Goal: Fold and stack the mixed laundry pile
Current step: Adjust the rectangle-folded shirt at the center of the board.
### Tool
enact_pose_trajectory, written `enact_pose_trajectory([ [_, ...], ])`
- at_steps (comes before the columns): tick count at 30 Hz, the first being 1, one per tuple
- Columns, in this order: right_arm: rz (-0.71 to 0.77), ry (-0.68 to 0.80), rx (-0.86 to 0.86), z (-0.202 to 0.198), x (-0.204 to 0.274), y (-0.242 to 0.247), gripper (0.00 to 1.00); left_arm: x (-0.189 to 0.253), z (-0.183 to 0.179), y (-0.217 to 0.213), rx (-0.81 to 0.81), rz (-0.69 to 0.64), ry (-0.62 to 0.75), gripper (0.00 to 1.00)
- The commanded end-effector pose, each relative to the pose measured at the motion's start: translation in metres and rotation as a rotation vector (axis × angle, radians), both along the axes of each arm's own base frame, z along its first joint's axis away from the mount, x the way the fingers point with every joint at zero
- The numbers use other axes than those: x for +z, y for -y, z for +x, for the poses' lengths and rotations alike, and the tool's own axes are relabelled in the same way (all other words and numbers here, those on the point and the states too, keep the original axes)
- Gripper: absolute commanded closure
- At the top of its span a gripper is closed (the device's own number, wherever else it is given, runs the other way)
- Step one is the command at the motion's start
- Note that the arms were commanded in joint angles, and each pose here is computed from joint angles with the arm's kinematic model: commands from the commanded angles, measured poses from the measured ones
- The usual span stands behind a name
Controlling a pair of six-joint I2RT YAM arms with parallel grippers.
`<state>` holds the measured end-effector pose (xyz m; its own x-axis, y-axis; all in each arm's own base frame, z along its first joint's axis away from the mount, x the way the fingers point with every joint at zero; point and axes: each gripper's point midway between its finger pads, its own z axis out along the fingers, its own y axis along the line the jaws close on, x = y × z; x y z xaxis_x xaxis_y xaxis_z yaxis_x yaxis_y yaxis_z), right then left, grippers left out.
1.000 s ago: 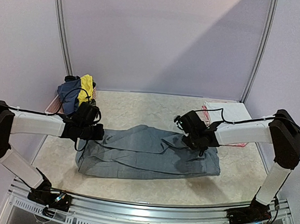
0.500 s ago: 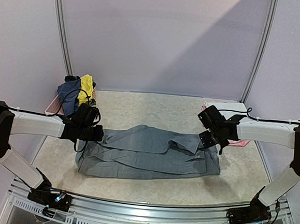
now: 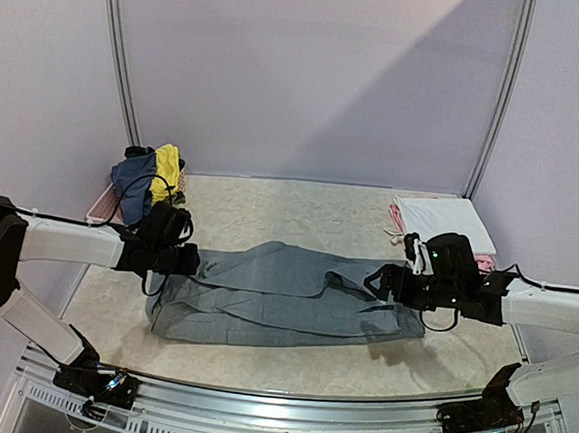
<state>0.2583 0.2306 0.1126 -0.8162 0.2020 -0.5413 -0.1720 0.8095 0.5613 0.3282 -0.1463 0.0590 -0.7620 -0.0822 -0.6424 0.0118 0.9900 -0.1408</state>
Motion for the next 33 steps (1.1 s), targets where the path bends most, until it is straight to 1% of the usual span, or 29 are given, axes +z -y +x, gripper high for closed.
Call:
enact_pose_trajectory([
  [1, 0.228, -0.017, -0.067, 0.009, 0.021, -0.015, 0.1, 0.004, 0.0, -0.003, 0.01, -0.024, 0.019, 0.64],
  [5, 0.267, -0.029, -0.106, 0.019, 0.016, -0.009, 0.14, 0.006, -0.001, -0.004, 0.009, -0.028, 0.022, 0.64],
  [8, 0.266, -0.049, -0.132, 0.028, 0.007, -0.004, 0.16, 0.005, -0.002, -0.005, 0.008, -0.027, 0.022, 0.64],
  [16, 0.286, -0.095, -0.138, 0.042, -0.018, 0.002, 0.2, 0.0, -0.001, -0.005, -0.004, -0.008, 0.027, 0.64],
  [20, 0.291, -0.128, -0.137, 0.049, -0.034, 0.004, 0.23, 0.0, 0.007, -0.001, -0.018, -0.009, 0.043, 0.64],
  [25, 0.3, -0.158, -0.126, 0.053, -0.047, 0.001, 0.27, -0.006, 0.012, -0.001, -0.014, -0.012, 0.022, 0.64],
  [26, 0.301, -0.162, -0.124, 0.053, -0.049, 0.001, 0.27, -0.001, 0.017, 0.001, -0.011, -0.03, 0.051, 0.64],
  [30, 0.311, -0.175, -0.1, 0.053, -0.053, -0.004, 0.33, 0.0, 0.019, 0.0, -0.006, -0.031, 0.056, 0.65],
  [33, 0.316, -0.18, -0.085, 0.052, -0.054, -0.007, 0.41, -0.001, 0.018, -0.002, -0.002, -0.027, 0.055, 0.65],
])
